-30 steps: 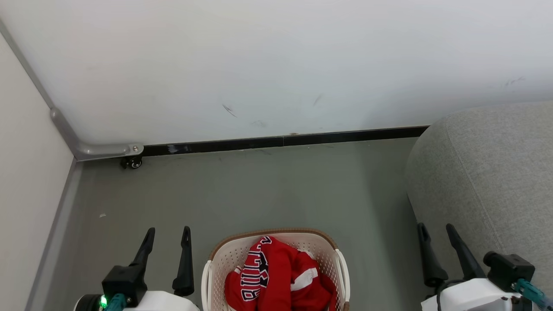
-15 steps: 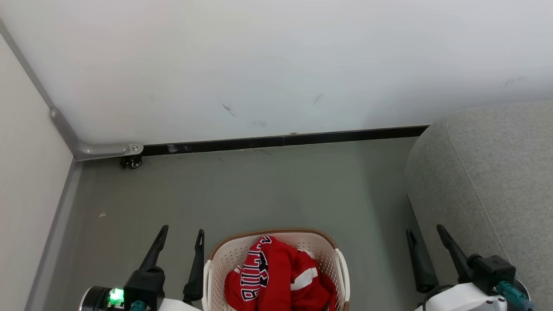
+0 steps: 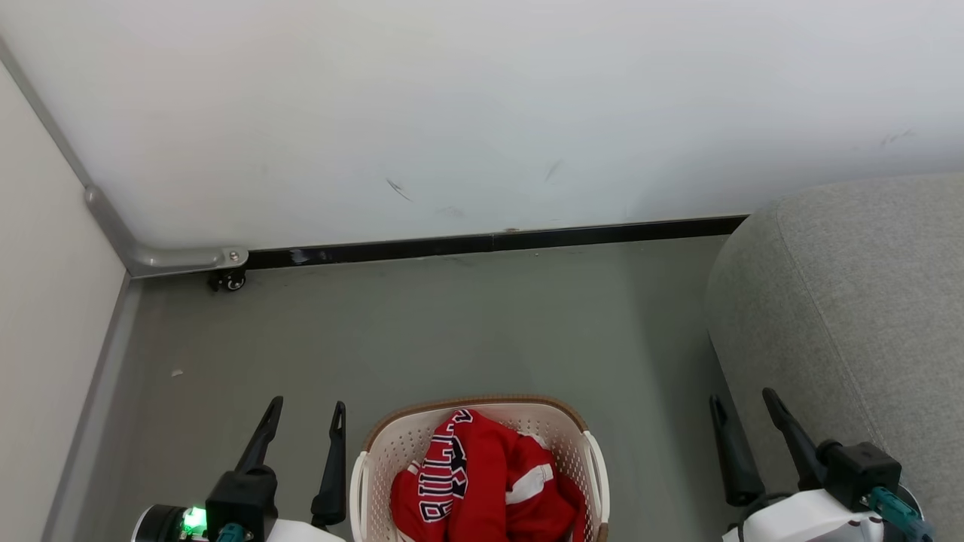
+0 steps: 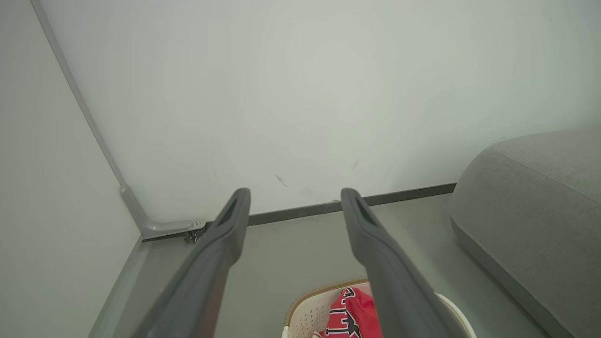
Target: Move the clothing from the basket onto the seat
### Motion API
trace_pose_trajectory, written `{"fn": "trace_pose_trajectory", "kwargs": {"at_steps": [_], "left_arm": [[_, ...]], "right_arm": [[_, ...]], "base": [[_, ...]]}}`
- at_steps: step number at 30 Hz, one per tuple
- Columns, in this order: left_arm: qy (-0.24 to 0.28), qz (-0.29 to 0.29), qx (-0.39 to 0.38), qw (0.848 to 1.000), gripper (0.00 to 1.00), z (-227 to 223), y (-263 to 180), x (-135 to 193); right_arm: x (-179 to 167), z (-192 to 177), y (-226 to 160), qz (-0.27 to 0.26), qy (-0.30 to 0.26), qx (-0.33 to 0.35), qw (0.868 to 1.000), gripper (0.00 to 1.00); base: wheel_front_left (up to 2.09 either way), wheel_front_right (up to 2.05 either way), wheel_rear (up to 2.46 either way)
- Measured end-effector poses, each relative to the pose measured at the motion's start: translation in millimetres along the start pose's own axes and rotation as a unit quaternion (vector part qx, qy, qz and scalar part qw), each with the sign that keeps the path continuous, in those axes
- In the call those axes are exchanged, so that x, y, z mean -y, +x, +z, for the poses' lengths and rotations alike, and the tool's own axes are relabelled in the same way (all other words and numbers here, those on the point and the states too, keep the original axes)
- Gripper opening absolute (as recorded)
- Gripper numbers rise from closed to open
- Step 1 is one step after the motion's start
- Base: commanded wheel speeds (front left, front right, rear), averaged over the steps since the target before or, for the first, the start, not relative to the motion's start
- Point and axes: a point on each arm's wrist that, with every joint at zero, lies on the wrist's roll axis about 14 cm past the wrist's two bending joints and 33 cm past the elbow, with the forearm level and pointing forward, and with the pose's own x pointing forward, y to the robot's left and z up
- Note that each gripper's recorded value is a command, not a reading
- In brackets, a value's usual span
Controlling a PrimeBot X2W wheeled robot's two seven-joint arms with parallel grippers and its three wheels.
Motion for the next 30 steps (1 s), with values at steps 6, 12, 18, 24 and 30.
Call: {"fn": "trace_pose_trajectory", "kwargs": {"at_steps": [6,12,18,24,30], "left_arm": [[0.000,0.002,-0.002,1.000,1.00,-1.2,0.7,-1.3],[-0.001,0.002,-0.003,1.000,1.00,-1.7,1.1,-1.1],[-0.002,0.000,-0.003,1.000,1.00,-2.1,0.9,-0.6],[-0.001,-0.007,-0.008,1.000,1.00,-5.1,0.8,1.3],[0.002,-0.017,-0.013,1.000,1.00,-8.6,2.5,3.8]], "right_arm": [[-0.7,1.7,1.8,0.001,0.004,0.004,1.000,1.00],[-1.3,1.4,1.6,0.001,0.007,0.005,1.000,1.00],[-1.9,1.5,1.6,0.002,0.008,0.006,1.000,1.00],[-2.4,0.7,1.8,0.003,0.008,0.004,1.000,1.00],[-1.7,-1.1,1.9,0.002,0.008,0.002,1.000,1.00]], "base": [[0.00,0.00,0.00],[0.00,0.00,0.00],[0.00,0.00,0.00],[0.00,0.00,0.00],[0.00,0.00,0.00]]}}
